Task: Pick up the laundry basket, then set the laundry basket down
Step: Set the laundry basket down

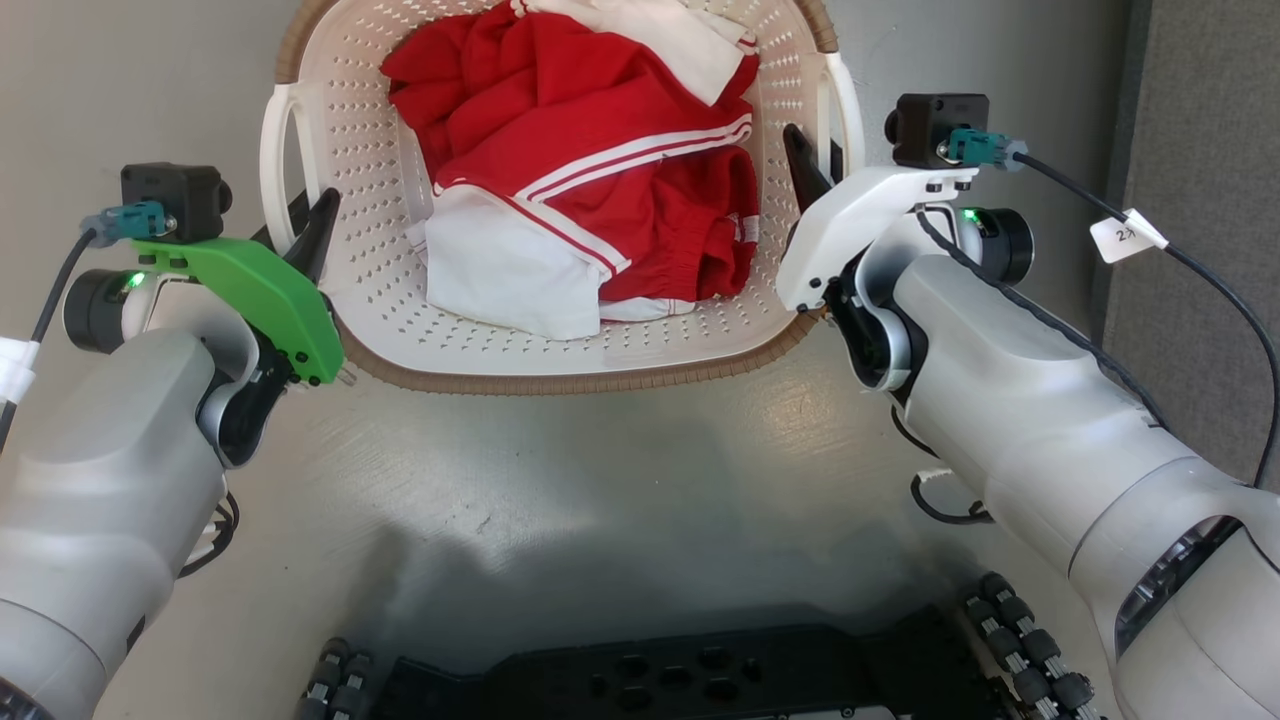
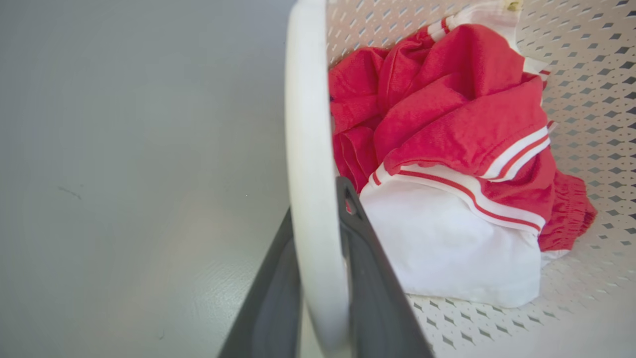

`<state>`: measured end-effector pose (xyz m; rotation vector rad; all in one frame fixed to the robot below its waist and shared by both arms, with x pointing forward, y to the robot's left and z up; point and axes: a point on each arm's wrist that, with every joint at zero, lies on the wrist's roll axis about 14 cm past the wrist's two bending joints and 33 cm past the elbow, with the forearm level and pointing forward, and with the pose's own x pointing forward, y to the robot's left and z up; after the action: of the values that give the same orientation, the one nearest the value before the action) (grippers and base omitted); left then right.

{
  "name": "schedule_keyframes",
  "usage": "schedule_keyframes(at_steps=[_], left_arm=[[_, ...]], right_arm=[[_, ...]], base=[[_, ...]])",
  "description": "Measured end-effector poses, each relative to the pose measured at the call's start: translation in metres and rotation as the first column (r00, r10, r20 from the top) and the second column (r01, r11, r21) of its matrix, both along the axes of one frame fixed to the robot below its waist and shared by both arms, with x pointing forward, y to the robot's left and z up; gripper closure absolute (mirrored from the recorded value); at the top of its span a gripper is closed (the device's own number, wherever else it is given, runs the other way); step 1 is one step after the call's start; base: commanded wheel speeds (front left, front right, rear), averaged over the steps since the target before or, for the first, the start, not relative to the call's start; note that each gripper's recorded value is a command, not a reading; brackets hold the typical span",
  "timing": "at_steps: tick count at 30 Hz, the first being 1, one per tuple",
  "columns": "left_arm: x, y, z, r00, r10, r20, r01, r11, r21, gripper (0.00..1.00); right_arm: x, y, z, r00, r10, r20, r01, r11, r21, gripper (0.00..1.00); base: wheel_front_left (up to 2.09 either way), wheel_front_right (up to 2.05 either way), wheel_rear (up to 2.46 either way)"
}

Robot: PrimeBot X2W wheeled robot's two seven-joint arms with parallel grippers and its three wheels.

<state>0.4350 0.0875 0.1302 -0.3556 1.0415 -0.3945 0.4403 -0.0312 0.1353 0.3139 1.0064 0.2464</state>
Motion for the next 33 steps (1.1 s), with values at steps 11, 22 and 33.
schedule_keyframes(at_steps=[11,22,33], left_arm=[[0.003,0.006,-0.001,1.000,0.009,0.012,-0.009,1.000,0.007,0.00],[0.003,0.006,0.002,1.000,0.008,0.013,-0.008,1.000,0.009,0.00],[0.014,0.012,0.021,0.998,0.012,0.057,-0.014,0.999,0.031,0.00]], right_arm=[[-0.006,-0.003,-0.004,1.000,0.000,-0.016,-0.001,1.000,-0.010,0.00],[-0.002,-0.004,0.000,1.000,-0.005,-0.006,0.005,1.000,-0.010,0.00],[0.010,-0.011,0.024,0.998,-0.030,0.046,0.031,0.999,-0.017,0.00]], base=[[0.00,0.00,0.00],[0.00,0.00,0.00],[0.00,0.00,0.00]])
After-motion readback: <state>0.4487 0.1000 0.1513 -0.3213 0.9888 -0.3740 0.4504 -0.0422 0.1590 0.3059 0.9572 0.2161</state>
